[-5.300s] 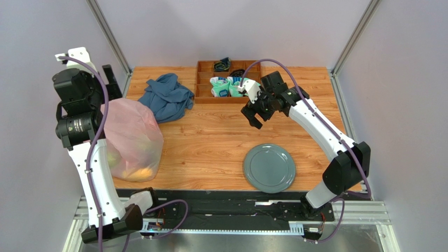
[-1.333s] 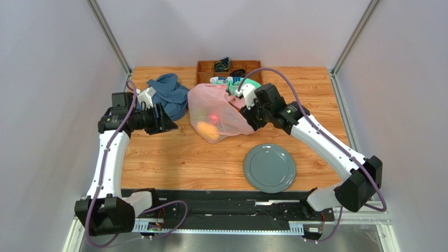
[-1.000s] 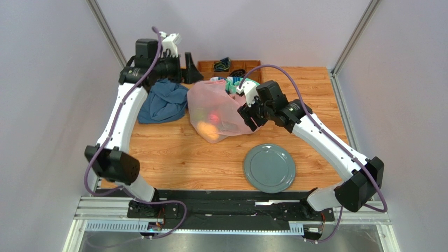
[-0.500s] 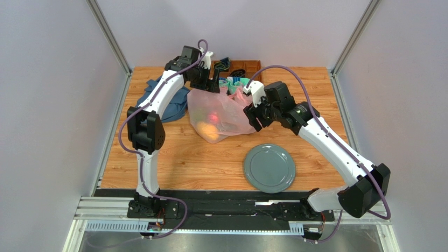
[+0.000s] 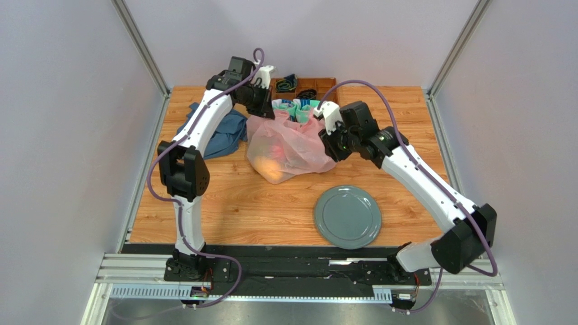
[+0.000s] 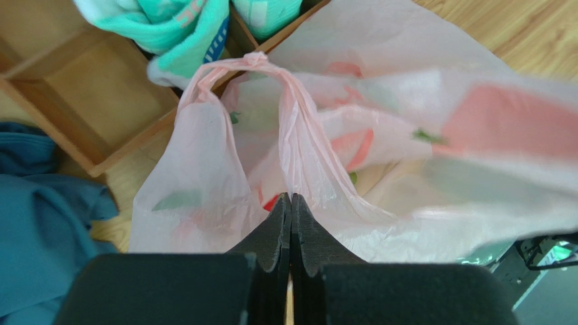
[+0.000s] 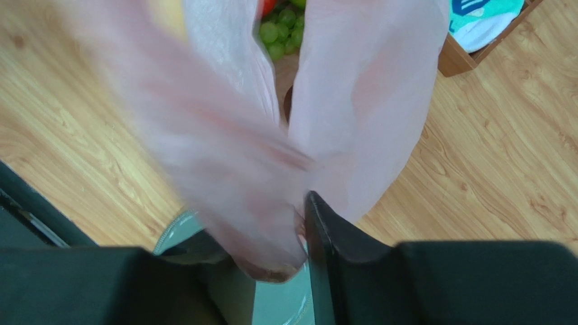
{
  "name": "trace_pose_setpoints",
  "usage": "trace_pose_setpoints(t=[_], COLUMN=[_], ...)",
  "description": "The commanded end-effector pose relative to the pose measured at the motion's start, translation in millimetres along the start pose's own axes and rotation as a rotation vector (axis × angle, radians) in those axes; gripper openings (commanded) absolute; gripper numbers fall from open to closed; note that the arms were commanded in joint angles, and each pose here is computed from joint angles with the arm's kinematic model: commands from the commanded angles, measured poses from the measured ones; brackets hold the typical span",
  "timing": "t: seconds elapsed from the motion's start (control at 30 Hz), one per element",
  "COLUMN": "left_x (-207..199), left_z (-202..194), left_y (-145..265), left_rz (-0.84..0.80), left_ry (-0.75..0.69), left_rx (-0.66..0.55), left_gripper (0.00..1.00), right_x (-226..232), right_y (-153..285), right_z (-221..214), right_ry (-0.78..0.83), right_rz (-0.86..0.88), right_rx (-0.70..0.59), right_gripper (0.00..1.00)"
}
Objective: Take the fake fruits out of the plastic bag
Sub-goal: Adjust the plastic bag at the center of the board.
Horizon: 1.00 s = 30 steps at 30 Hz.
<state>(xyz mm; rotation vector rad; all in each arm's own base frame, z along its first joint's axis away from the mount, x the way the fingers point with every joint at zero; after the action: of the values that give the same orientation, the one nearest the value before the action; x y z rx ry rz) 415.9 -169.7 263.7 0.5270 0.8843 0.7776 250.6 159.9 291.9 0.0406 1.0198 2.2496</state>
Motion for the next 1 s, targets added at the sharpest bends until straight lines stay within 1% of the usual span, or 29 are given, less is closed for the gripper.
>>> trace_pose_setpoints(t=[0.0,0.03,0.07,0.1,0.13,0.17,0.2,0.23,0.27,0.33,0.37,0.4,0.43,0.47,0.5,0.53,0.57,0.6,0.63,0.67,0.7,0.73,0.77,0.8,0.83,0.87,0.9,0.97], left_x=[-38.8,-38.6,-40.9,-41.3,-38.8,-42.1,-42.3,-45.6,-49.5,-59.5,-65.7,-69.6,-65.7,-74.7,-61.5,-58.7,-66.6,-49.1,-54.9,-50.9,-38.8,-41.1,-38.2,-33.1,-34.8,-34.0,-29.5,-27.3], left_z=[40.6,47.8,51.4,54.5,62.2,65.4,68.6,74.8,76.8,76.6,71.9,62.6,51.4,35.6,10.2,-7.1,-30.2,-62.9,-85.6,-101.7,-126.0,-138.5,-147.5,-159.6,-165.0,-169.0,-172.1,-172.3], left_y=[104.0,118.1,132.1,140.2,149.3,159.7,164.6,171.3,176.2,186.3,194.4,197.6,191.0,206.6,187.7,185.2,199.8,175.6,187.0,182.7,167.4,173.1,170.4,163.0,165.4,163.2,156.6,153.6], left_rz=[-0.062,-0.051,-0.037,-0.029,-0.014,-0.005,0.001,-0.003,-0.013,-0.055,-0.071,-0.092,-0.096,-0.100,-0.105,-0.108,-0.113,-0.111,-0.111,-0.108,-0.095,-0.086,-0.075,-0.077,-0.083,-0.094,-0.091,-0.066], left_ry=[-0.201,-0.226,-0.263,-0.279,-0.301,-0.315,-0.326,-0.358,-0.379,-0.399,-0.404,-0.391,-0.367,-0.376,-0.309,-0.298,-0.304,-0.224,-0.224,-0.201,-0.152,-0.148,-0.130,-0.107,-0.108,-0.107,-0.103,-0.061], left_rx=[-0.289,-0.340,-0.384,-0.417,-0.478,-0.524,-0.552,-0.595,-0.613,-0.621,-0.619,-0.583,-0.533,-0.533,-0.423,-0.381,-0.381,-0.267,-0.278,-0.255,-0.192,-0.204,-0.191,-0.165,-0.176,-0.173,-0.181,-0.204], left_gripper=[0.00,0.00,0.00,0.00,0.00,0.00,0.00,0.00,0.00,0.00,0.00,0.00,0.00,0.00,0.00,0.00,0.00,0.00,0.00,0.00,0.00,0.00,0.00,0.00,0.00,0.00,0.00,0.00], right_x=[-48.2,-58.1,-69.2,-88.3,-99.1,-110.3,-123.8,-136.1,-144.3,-154.8,-154.4,-151.5,-138.9,-128.0,-117.2,-101.0,-76.1,-60.5,-46.0,-25.0,-18.4,-12.4,-14.3,-14.7,-19.6,-23.8,-30.1,-29.0], right_y=[-6.7,-8.2,-22.9,-13.6,-13.6,-29.7,-30.7,-17.9,-30.5,-19.0,-13.6,-9.0,-3.4,-1.4,1.1,18.1,-3.4,-7.3,2.3,-10.0,-8.6,-2.1,6.1,17.3,30.0,41.5,69.6,87.0], right_z=[44.5,52.2,58.6,77.2,86.6,88.3,92.2,111.2,111.3,120.3,119.4,115.9,99.1,89.3,77.1,64.5,26.5,5.6,-5.3,-35.3,-42.4,-46.0,-39.5,-35.7,-24.8,-13.8,11.2,36.6], right_ry=[-0.115,-0.133,-0.152,-0.173,-0.187,-0.206,-0.223,-0.215,-0.222,-0.213,-0.211,-0.211,-0.212,-0.212,-0.223,-0.255,-0.298,-0.325,-0.331,-0.367,-0.373,-0.370,-0.325,-0.303,-0.262,-0.183,-0.116,-0.024], right_rz=[-0.090,-0.107,-0.110,-0.171,-0.200,-0.210,-0.241,-0.279,-0.285,-0.302,-0.297,-0.279,-0.247,-0.201,-0.169,-0.150,-0.044,0.003,0.028,0.090,0.102,0.113,0.120,0.123,0.108,0.114,0.102,0.099], right_rx=[-0.121,-0.134,-0.125,-0.177,-0.199,-0.182,-0.196,-0.262,-0.249,-0.281,-0.282,-0.276,-0.228,-0.213,-0.191,-0.195,-0.090,-0.044,-0.046,0.036,0.046,0.054,0.032,0.040,0.014,-0.019,-0.087,-0.139], right_gripper=[0.19,0.06,0.00,0.00,0.00,0.00,0.00,0.00,0.00,0.00,0.00,0.00,0.00,0.00,0.00,0.00,0.00,0.00,0.05,0.14,0.28,0.51,0.57,0.61,0.64,0.65,0.66,0.66])
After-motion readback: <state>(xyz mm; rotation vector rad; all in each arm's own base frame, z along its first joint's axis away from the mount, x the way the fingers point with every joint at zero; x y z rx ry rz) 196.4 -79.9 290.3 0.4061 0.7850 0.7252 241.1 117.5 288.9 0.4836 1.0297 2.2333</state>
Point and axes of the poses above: each gripper's point midway between its finger pads, its own y axis back along the fingers, its own x axis along the line the jaws close on, z = x × y, the point moved 10 cm from there along y, back along the fingers, and after that the axes turned 12 degrees about y, right-handed, at the moved point
